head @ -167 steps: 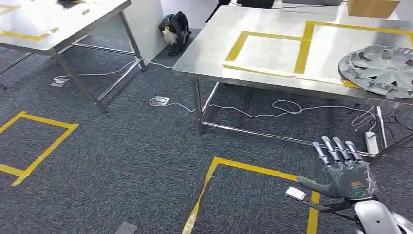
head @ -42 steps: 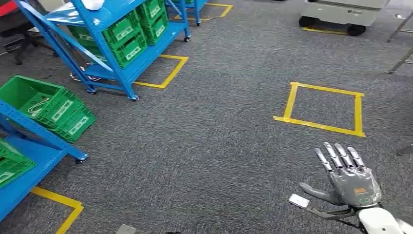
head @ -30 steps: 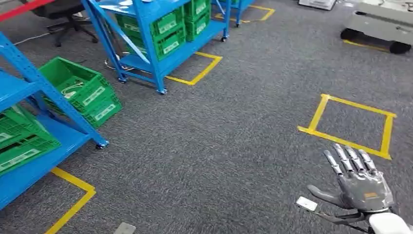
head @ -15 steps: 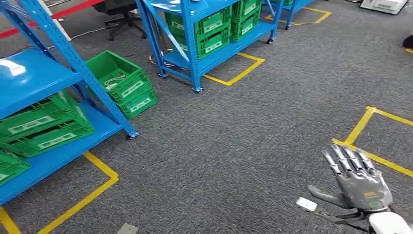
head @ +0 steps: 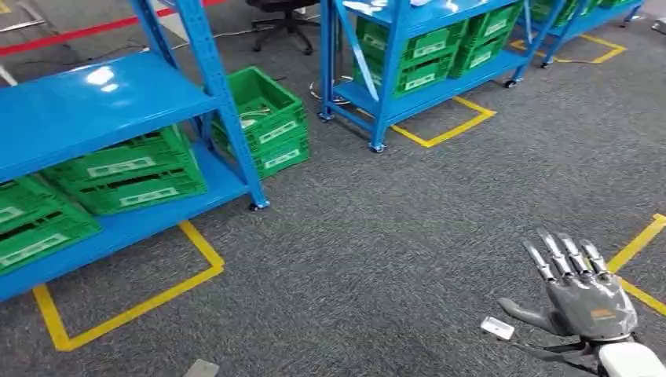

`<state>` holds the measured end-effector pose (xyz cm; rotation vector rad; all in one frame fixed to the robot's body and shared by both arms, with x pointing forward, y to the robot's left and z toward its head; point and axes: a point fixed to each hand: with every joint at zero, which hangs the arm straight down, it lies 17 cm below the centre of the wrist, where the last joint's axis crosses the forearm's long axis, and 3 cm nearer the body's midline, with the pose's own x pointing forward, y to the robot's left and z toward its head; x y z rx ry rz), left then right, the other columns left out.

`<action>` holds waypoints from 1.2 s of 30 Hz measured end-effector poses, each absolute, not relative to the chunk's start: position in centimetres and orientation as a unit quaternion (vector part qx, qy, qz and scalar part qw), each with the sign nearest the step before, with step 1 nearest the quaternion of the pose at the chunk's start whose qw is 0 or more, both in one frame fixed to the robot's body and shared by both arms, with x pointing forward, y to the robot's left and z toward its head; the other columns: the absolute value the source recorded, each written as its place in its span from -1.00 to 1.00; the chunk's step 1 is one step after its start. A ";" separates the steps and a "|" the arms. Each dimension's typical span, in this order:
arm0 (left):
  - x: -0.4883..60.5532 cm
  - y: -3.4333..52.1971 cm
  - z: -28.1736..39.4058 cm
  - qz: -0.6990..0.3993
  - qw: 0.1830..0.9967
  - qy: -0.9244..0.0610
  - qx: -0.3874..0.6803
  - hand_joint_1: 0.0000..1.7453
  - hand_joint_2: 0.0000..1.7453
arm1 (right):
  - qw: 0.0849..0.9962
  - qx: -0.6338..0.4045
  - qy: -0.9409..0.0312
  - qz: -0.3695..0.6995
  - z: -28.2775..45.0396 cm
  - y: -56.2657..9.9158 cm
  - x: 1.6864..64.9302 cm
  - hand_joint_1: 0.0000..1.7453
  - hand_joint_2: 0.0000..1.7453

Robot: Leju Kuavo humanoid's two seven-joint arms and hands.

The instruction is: Take the parts from the cabinet and place them on the table.

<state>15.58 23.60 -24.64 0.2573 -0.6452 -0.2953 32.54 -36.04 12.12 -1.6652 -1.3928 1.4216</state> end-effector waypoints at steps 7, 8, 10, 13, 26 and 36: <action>15.4 23.5 -24.7 -0.144 0.930 -0.313 0.124 -1.00 -1.00 | 0.270 -0.617 -0.517 0.529 12.0 -36.0 32.5 -1.00 -1.00; 15.5 23.5 -24.7 -0.144 0.930 -0.314 0.125 -1.00 -1.00 | 0.270 -0.616 -0.517 0.529 12.0 -35.9 32.5 -1.00 -1.00; 15.3 23.6 -24.7 -0.144 0.930 -0.313 0.125 -1.00 -1.00 | 0.270 -0.616 -0.517 0.530 12.0 -35.9 32.5 -1.00 -1.00; 14.8 23.8 -24.9 -0.145 0.931 -0.309 0.126 -1.00 -1.00 | 0.268 -0.616 -0.518 0.529 12.1 -35.9 32.7 -1.00 -1.00; 15.1 23.7 -24.8 -0.145 0.931 -0.311 0.124 -1.00 -1.00 | 0.267 -0.613 -0.519 0.532 12.0 -35.6 32.5 -1.00 -1.00; 15.2 23.5 -24.8 -0.144 0.931 -0.311 0.123 -1.00 -1.00 | 0.272 -0.611 -0.516 0.535 11.5 -35.9 32.1 -1.00 -1.00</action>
